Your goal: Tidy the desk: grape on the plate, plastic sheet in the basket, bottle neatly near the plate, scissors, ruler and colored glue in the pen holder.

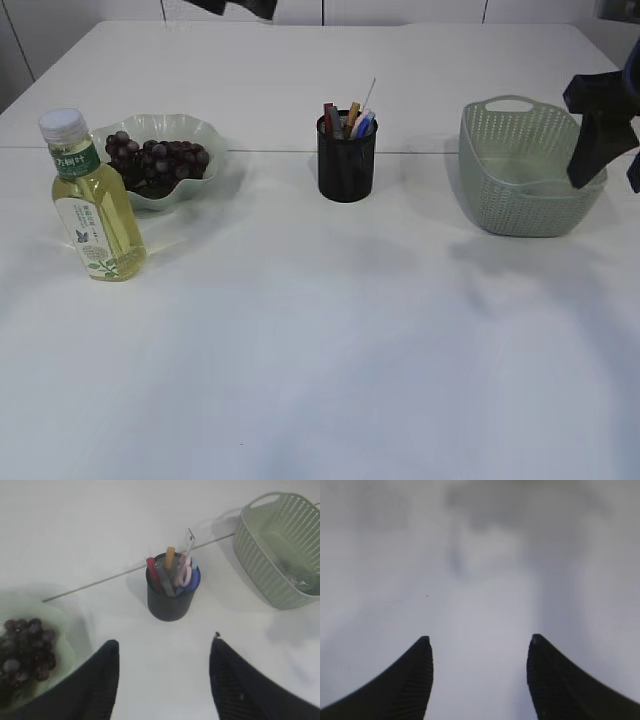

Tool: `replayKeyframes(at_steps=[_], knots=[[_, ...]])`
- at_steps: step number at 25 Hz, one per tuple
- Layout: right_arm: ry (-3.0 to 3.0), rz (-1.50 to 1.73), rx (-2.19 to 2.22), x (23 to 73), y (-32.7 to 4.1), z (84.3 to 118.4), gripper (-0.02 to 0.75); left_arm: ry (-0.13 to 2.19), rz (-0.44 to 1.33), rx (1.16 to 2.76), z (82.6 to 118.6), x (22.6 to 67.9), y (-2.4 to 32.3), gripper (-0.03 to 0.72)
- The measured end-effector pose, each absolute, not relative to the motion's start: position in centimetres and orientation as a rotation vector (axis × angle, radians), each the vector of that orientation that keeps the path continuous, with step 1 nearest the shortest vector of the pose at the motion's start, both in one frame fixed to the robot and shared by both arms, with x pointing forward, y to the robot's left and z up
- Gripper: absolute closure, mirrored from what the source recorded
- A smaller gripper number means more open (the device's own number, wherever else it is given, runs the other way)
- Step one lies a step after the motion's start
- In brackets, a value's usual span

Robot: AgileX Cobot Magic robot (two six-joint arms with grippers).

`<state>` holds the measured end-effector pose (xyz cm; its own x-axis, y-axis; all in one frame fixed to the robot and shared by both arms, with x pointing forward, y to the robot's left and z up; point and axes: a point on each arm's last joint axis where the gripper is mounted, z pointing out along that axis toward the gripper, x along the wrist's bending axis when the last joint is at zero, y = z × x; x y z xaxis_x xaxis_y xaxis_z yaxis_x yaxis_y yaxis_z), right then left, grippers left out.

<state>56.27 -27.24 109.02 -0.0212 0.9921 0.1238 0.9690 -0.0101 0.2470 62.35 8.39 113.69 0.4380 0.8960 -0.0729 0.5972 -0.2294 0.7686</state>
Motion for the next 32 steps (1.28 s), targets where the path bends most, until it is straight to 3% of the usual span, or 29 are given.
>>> replayKeyframes(at_steps=[5,13,22,27,32], knots=[[2.142,0.459,2.140,55.8,-27.0,109.8,0.262,1.397,0.496,1.957,117.3,58.8,11.0,0.180],[2.060,0.648,2.036,51.7,-27.0,115.1,0.261,1.573,0.471,2.015,120.4,54.1,14.2,0.161],[1.961,0.815,1.889,45.2,-27.3,119.8,0.261,1.381,0.437,1.987,124.7,48.6,14.9,0.161],[1.973,0.821,1.845,40.8,-27.5,118.9,0.261,1.247,0.442,1.926,125.1,44.2,16.3,0.161],[1.980,0.831,1.798,37.1,-27.7,117.9,0.261,1.103,0.437,1.858,122.5,40.1,17.4,0.161]])
